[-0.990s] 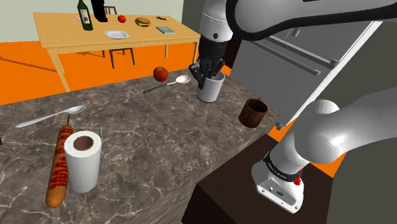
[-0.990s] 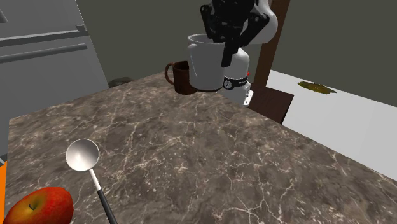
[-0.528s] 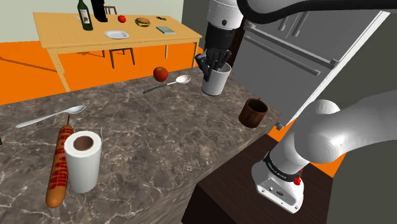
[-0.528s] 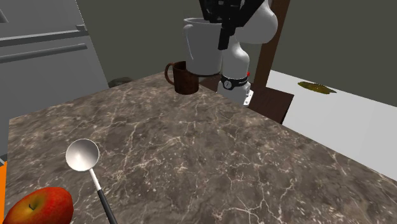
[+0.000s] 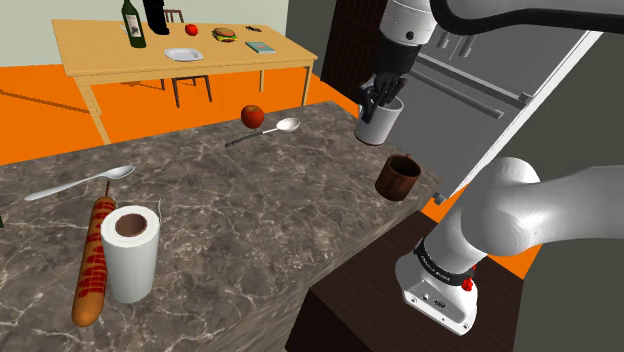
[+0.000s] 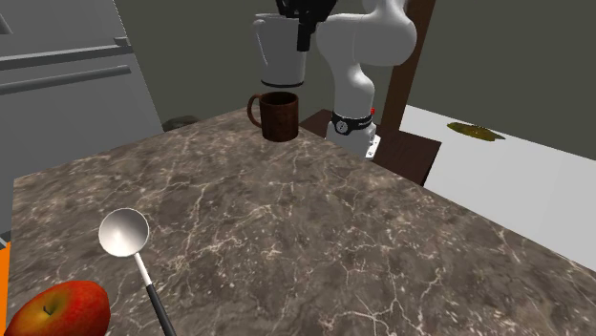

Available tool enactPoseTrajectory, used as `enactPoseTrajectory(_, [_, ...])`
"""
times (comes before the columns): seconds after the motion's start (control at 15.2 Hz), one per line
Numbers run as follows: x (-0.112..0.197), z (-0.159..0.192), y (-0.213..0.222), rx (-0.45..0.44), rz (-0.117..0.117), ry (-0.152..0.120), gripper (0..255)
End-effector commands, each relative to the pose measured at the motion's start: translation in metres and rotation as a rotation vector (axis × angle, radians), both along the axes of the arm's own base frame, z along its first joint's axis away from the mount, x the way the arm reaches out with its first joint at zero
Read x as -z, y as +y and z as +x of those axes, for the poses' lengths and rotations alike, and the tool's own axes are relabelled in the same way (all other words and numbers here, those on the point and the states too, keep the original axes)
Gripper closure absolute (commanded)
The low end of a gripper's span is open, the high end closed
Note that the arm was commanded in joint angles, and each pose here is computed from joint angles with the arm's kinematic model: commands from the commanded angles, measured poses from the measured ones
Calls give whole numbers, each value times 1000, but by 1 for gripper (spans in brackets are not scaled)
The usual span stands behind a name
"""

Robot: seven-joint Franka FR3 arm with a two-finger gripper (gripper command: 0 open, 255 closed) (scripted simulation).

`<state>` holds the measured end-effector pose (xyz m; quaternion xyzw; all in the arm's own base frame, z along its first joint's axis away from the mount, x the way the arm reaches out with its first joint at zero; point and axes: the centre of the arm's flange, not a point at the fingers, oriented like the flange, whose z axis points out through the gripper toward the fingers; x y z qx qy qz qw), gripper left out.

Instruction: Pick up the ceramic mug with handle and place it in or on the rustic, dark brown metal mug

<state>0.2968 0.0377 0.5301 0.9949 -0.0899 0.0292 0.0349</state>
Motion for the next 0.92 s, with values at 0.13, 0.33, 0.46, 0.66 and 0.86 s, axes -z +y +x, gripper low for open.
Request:
enactPoseTrajectory(0.13, [-6, -26, -47, -1, 0, 0, 255])
enactPoseTrajectory(0.33, [-9, -46, -81, -1, 0, 0, 255])
enactPoseTrajectory(0.46, [-12, -59, -104, -1, 0, 0, 255])
enactPoseTrajectory(0.66, [-9, -73, -128, -1, 0, 0, 255])
enactPoseTrajectory(0.86, [7, -73, -128, -1, 0, 0, 255])
